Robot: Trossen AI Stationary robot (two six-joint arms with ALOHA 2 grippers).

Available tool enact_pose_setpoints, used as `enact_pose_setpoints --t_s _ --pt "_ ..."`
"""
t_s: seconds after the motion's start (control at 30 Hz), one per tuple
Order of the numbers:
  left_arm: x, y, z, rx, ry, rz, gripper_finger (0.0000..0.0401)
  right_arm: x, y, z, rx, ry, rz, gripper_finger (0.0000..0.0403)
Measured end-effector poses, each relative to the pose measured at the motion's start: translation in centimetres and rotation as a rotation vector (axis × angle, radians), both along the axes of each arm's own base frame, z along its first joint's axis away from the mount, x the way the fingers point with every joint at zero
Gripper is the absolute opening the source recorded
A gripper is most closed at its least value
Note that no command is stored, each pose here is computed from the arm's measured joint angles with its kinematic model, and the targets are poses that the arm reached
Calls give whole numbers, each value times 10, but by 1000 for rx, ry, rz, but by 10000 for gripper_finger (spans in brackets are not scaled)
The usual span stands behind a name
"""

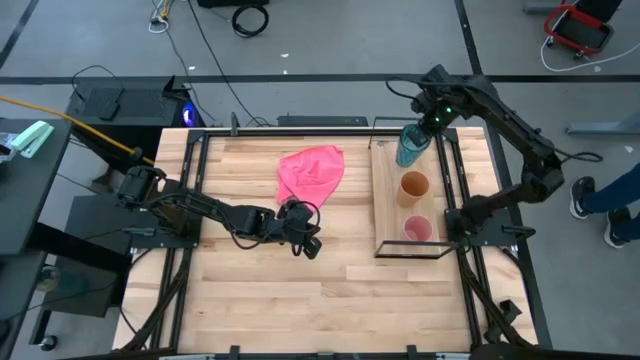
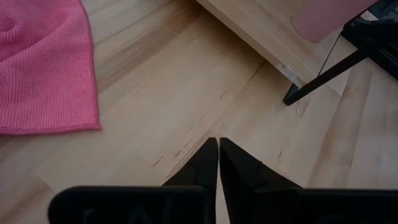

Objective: Stack small to large cups/mugs on shelf
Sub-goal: Put the blue glass cup on the shelf

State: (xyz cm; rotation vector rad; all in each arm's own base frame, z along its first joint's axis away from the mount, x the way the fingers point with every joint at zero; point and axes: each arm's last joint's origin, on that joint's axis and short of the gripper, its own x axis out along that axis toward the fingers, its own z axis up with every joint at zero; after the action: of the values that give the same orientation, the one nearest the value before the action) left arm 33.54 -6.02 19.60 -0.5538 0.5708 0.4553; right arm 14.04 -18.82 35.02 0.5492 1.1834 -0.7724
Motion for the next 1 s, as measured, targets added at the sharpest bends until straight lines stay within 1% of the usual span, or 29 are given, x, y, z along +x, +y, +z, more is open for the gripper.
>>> enact_pose_setpoints --t_s 0.17,0.23,0.33,0.67,1.0 --pt "0 0 0 0 1 0 18 -12 6 -8 -17 -65 -21 7" --pt "0 0 0 0 0 0 13 -14 7 -10 -26 -73 -32 7" --pt "0 0 0 -1 0 1 10 -16 6 -17 -5 -59 -43 7" --pt "-1 -4 0 -10 -3 -3 26 -11 -2 -28 14 -51 -50 7" --pt "-1 -5 0 -16 -4 -1 10 -7 -8 -35 43 -32 -59 6"
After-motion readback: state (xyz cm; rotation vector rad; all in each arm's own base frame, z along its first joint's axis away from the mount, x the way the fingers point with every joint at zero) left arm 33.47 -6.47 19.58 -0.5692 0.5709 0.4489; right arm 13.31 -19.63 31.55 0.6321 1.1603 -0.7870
